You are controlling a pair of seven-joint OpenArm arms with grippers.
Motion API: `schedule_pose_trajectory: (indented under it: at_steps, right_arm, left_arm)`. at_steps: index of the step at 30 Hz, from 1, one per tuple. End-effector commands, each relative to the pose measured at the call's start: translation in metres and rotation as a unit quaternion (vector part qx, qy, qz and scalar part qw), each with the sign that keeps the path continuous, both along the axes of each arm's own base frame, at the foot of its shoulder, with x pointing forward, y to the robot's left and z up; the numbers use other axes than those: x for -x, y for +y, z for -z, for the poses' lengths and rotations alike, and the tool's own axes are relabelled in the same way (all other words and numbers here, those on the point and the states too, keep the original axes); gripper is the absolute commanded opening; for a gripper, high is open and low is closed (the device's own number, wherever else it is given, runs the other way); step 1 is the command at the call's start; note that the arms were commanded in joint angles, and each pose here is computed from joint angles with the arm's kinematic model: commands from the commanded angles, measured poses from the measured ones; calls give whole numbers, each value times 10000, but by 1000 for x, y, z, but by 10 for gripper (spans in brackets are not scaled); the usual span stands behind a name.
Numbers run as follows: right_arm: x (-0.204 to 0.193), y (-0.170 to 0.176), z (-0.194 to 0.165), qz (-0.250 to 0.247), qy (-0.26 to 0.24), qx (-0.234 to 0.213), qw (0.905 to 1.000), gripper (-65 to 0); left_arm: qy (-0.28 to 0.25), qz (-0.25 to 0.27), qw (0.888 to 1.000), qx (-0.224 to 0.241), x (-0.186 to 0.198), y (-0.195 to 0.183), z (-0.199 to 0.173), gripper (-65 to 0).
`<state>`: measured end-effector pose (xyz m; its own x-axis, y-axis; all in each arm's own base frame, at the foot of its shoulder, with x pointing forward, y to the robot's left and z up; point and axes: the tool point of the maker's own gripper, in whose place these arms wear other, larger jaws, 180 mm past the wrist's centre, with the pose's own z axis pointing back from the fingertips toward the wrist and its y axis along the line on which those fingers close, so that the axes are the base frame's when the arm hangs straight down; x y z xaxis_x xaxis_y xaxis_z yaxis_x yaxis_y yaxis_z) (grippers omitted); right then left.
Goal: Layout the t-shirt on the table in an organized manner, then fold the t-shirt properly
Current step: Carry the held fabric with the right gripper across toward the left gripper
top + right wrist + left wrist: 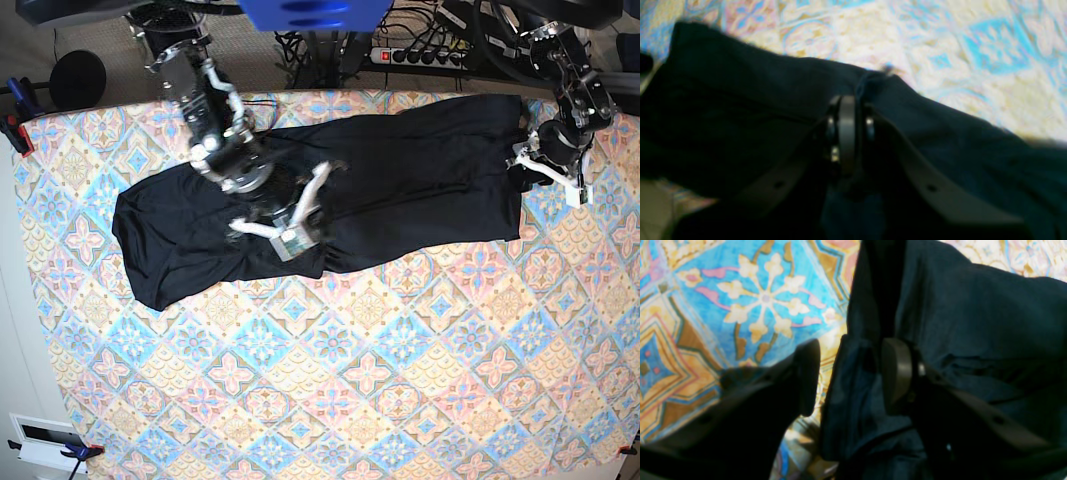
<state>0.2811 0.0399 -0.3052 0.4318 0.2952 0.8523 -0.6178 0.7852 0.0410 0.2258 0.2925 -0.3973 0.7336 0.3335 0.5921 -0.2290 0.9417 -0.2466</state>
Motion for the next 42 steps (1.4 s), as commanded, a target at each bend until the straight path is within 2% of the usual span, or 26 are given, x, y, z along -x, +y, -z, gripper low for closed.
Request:
schedule_pose_trajectory:
  at_steps: [1,5,10,13,22,30,35,42]
  right_arm:
    - [5,21,-15,-266,-256,-129,9992,-650]
    - [32,75,-24,-873,-744,232,9931,-650]
    - [52,117,-33,-1300,-1323,669,9804,-650]
    - [57,131,-32,-1422,-1440,804,9760,-650]
    - [43,139,-30,-1439,-1517,927,9735,-650]
    - [42,158,-58,-1484,-1944,367,9689,-650]
    - [44,168,-78,-1573,-2385,-119,9582,-650]
    - [49,185,-61,-1839,-2574,-443,9476,-650]
  left_arm:
    - [-209,15,9998,-75,-8,5,-11,-355]
    - [-209,15,9998,-75,-8,5,-11,-355]
    - [-209,15,9998,-75,-8,5,-11,-355]
    - [-213,15,9997,-69,-8,5,-11,-355]
    - [-211,8,9998,-64,-7,5,-11,-356]
    - [-212,-14,9997,-77,-7,6,-11,-356]
    - [-212,-14,9997,-77,-7,6,-11,-356]
    - [-212,-14,9997,-77,-7,6,-11,-356]
